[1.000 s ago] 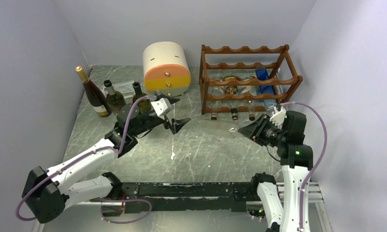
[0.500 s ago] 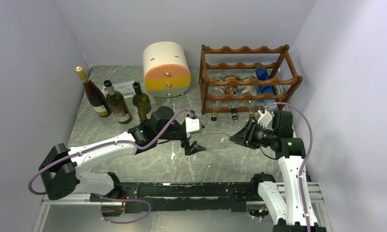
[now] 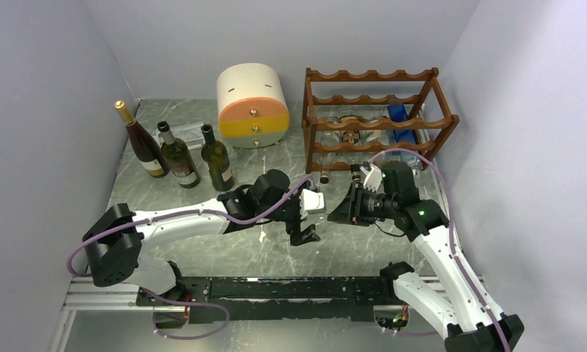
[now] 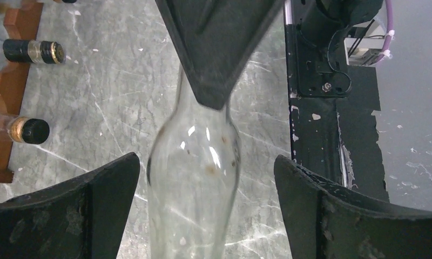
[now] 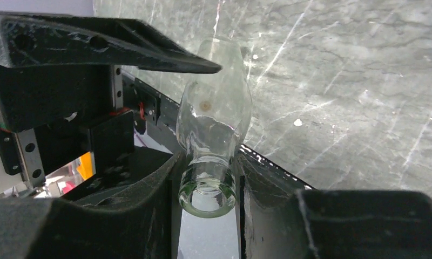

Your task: Take the wine bottle off the wine rack

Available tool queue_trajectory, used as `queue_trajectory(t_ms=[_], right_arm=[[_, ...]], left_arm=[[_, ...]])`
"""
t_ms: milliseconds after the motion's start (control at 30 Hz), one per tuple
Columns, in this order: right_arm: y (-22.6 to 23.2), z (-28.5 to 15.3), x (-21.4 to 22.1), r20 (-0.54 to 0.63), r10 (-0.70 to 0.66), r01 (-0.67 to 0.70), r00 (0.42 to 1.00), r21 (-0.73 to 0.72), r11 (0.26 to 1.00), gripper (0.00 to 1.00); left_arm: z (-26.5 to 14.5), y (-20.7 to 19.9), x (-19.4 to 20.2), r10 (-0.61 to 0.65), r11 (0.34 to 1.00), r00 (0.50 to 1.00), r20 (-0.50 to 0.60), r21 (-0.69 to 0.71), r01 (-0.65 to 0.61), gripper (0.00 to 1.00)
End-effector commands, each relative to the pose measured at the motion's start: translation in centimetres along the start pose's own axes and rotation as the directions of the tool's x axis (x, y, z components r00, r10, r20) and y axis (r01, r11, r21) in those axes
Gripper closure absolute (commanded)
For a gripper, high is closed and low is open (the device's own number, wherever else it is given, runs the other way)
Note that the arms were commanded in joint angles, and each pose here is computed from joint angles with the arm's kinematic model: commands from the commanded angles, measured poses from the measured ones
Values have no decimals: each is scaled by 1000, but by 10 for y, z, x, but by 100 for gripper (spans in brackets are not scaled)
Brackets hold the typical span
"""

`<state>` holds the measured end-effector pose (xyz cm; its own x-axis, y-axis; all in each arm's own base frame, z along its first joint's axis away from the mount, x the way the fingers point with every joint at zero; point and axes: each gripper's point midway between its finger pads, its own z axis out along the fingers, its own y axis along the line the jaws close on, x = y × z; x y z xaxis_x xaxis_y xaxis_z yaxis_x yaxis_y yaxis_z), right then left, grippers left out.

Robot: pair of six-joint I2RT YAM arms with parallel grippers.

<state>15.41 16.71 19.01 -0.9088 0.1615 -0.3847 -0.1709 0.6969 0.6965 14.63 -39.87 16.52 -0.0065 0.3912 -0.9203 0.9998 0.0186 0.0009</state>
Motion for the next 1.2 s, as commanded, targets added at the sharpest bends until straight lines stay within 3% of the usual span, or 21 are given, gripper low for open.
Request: queue_trajectory(t_ms=[0, 167, 300, 467, 533, 700, 800, 900, 1033, 1167], right_arm=[[23, 9, -13, 57, -34, 37, 998, -48, 998, 100], [33, 15, -10, 56, -61, 63, 997, -44, 997, 100], [38, 20, -4, 32, -95, 96, 995, -40, 995, 100], [50, 16, -9, 54, -139, 142, 989, -71, 987, 99], [58, 11, -17, 86, -157, 164, 984, -82, 983, 87], [67, 3, -42, 168, -188, 196, 968, -37, 980, 34], [79, -6, -60, 226, -207, 218, 952, -26, 976, 11], [87, -19, -75, 296, -210, 222, 932, -8, 975, 0], [90, -43, -90, 419, -190, 201, 888, 18, 979, 0], [83, -55, -92, 488, -169, 174, 856, 35, 984, 0]], left_arm=[[5, 3, -3, -1, 1000, 999, -36, 4, 1, 5], [8, -2, 5, 9, 999, 997, -74, 40, -6, 15], [5, 1, 2, 35, 999, 997, -69, 24, -33, 38], [-8, 19, -5, 76, 992, 995, -61, -93, -81, 66], [-15, 27, -12, 88, 984, 995, -43, -150, -94, 75], [-36, 41, -33, 122, 954, 992, 35, -280, -107, 92], [-50, 52, -41, 141, 922, 987, 73, -374, -104, 93], [-71, 66, -50, 153, 873, 981, 118, -481, -78, 93], [-106, 87, -60, 170, 782, 963, 210, -624, -2, 93], [-136, 111, -66, 154, 725, 928, 340, -677, 128, 93]])
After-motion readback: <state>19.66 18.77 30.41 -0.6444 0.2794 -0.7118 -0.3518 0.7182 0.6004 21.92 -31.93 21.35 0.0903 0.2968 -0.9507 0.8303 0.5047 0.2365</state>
